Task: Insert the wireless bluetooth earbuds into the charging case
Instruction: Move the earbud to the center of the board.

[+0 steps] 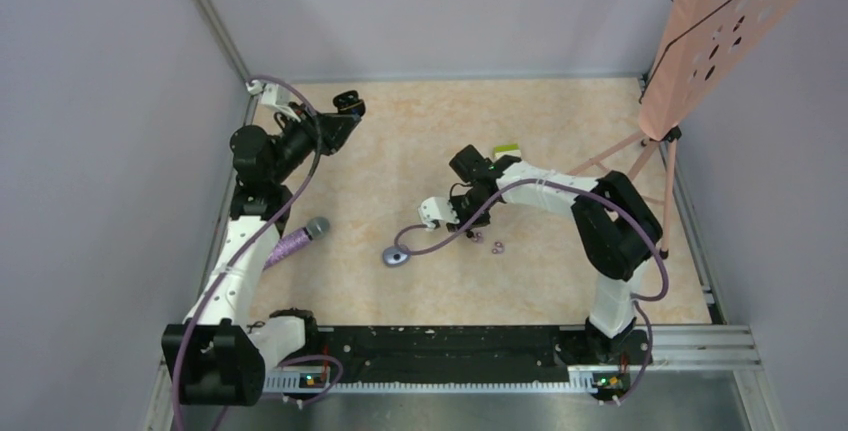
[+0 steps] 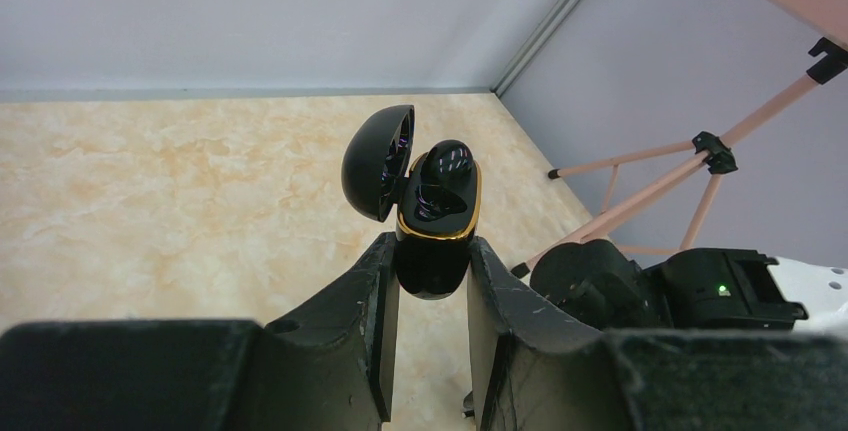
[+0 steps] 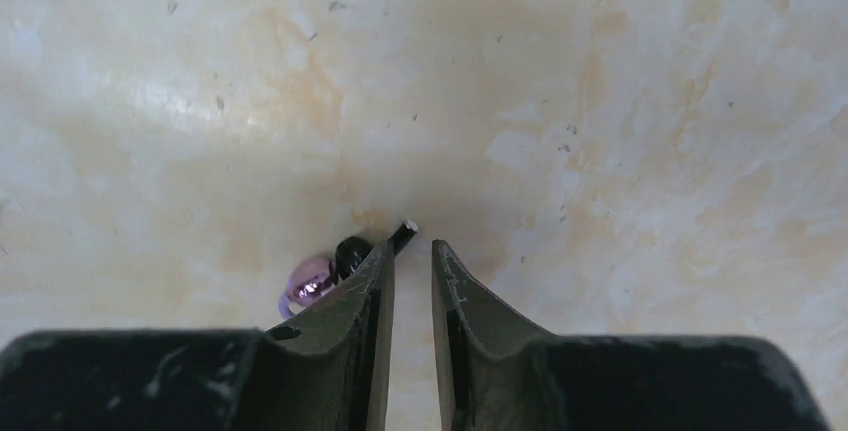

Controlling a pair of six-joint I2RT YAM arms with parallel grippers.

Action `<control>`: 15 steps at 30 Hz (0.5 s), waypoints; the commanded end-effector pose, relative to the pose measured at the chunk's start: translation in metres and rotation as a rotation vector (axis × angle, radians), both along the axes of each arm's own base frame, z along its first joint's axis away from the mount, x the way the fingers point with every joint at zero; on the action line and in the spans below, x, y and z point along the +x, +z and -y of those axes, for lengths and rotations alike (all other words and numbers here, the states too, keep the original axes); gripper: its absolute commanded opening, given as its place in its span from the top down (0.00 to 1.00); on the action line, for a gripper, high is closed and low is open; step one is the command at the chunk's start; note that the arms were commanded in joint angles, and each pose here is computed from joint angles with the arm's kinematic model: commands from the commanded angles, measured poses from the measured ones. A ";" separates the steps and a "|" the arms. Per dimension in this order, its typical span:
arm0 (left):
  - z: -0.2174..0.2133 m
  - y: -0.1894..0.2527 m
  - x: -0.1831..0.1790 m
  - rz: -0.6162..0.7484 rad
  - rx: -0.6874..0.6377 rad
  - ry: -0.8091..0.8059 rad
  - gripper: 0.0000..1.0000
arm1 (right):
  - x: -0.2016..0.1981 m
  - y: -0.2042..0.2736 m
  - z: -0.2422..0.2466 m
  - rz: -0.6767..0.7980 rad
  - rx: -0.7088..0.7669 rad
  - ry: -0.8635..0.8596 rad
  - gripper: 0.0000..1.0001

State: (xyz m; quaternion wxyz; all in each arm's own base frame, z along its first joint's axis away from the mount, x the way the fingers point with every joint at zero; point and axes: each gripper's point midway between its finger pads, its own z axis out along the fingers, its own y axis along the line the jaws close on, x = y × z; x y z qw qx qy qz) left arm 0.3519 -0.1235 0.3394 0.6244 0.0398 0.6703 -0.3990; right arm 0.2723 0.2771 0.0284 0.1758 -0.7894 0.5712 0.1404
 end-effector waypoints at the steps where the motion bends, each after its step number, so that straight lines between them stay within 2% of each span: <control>1: 0.004 0.014 -0.001 0.050 -0.012 -0.041 1.00 | 0.004 0.034 -0.008 0.137 0.112 0.300 0.77; 3: 0.006 0.014 0.000 0.046 -0.012 -0.055 1.00 | 0.007 0.049 -0.015 0.113 0.163 0.228 0.69; 8: 0.008 0.017 0.001 0.043 -0.010 -0.066 1.00 | 0.013 0.089 -0.028 -0.026 0.282 -0.149 0.56; 11: 0.008 0.017 0.003 0.040 -0.009 -0.065 1.00 | 0.021 0.087 -0.017 -0.072 0.273 -0.463 0.55; 15: 0.007 0.017 0.006 0.034 -0.012 -0.061 1.00 | 0.004 0.078 -0.009 -0.211 0.267 -0.641 0.67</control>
